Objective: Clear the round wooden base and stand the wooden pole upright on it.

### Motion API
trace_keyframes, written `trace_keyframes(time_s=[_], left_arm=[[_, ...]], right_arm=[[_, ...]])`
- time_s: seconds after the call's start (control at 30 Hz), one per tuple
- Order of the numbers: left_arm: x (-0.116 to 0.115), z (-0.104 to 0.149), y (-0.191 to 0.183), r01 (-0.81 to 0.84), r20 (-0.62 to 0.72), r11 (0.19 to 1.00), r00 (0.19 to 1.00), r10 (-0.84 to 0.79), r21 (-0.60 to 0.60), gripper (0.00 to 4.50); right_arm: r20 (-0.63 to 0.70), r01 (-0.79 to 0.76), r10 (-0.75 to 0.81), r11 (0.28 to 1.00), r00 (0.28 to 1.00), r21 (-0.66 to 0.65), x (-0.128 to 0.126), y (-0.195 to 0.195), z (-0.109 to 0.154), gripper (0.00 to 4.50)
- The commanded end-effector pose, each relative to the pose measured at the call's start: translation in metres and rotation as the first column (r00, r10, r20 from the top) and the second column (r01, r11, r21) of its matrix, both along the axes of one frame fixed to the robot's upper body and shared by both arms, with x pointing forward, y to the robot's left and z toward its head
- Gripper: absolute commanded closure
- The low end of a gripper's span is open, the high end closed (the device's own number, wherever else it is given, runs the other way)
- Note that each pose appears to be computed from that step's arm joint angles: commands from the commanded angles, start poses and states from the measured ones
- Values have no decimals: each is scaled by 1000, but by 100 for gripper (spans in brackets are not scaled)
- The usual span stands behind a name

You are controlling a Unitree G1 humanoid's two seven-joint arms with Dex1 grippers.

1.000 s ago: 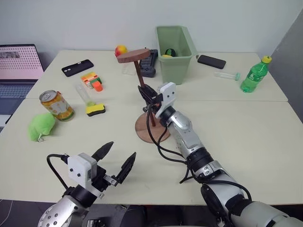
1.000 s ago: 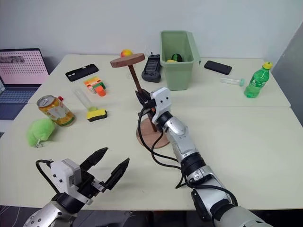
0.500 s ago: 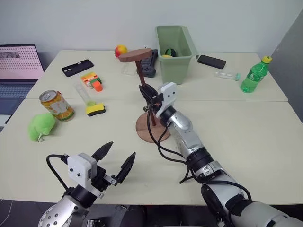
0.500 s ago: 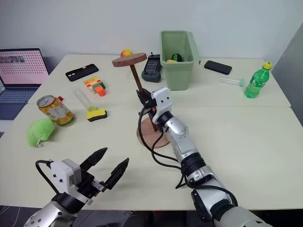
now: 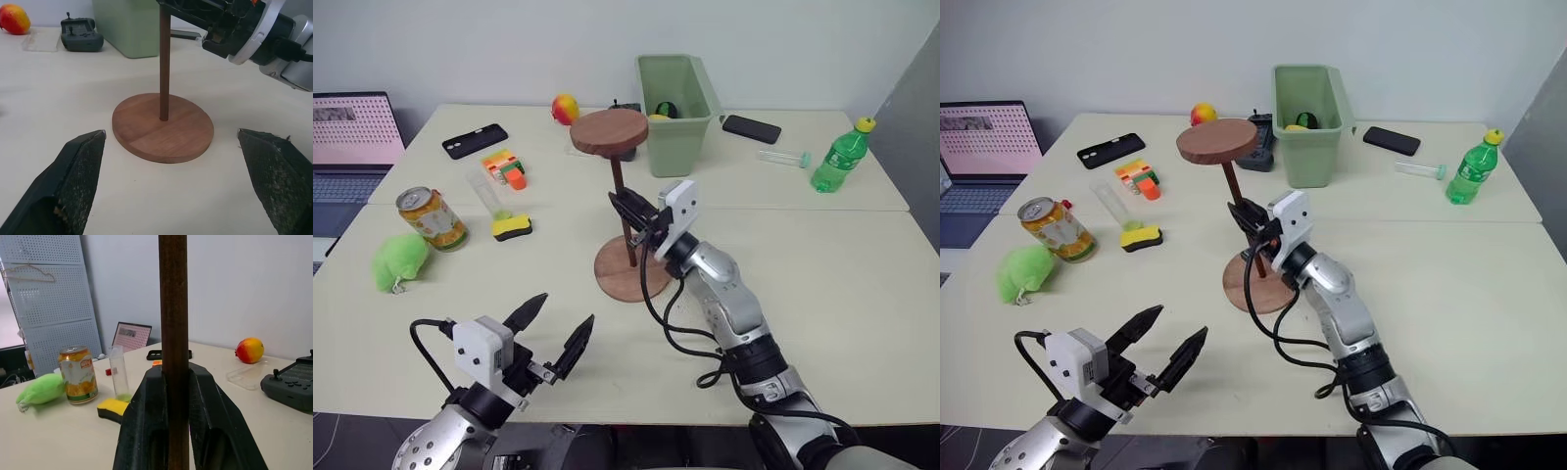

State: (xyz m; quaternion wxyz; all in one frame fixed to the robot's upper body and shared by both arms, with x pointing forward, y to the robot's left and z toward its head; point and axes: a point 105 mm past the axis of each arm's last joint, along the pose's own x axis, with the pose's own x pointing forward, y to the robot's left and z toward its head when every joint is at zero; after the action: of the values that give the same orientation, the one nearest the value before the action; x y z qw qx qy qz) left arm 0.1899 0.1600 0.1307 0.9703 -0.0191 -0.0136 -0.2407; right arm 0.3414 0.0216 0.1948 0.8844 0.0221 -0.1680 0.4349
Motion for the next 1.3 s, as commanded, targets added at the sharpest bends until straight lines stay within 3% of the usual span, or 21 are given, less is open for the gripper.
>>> trace_keyframes(time_s=[0.03,0.4,0.67,1.0,1.3], left_arm=[[-2,8,-2,15,29,1000,999,-15,-1,0],[-5,5,0,5,20,1000,1000,-5,1,0],[-5,4,1,2,21,1000,1000,-2,1,0],[-4,4,0,5,26,1000,1000,-5,0,0],[-4,5,-1,4,28,1000,1000,-4,0,0]], right_arm=[[-141,-33,17,993,990,-112,-3,3,-40,430],[-274,22,-109,953,956,-304,-2,-25,-103,430],[-434,65,-153,975,888,-212,5,-32,-118,430],[-410,94,-104,995,906,-44,12,-14,-85,430],[-285,129,-142,990,948,-64,19,-20,-72,430]])
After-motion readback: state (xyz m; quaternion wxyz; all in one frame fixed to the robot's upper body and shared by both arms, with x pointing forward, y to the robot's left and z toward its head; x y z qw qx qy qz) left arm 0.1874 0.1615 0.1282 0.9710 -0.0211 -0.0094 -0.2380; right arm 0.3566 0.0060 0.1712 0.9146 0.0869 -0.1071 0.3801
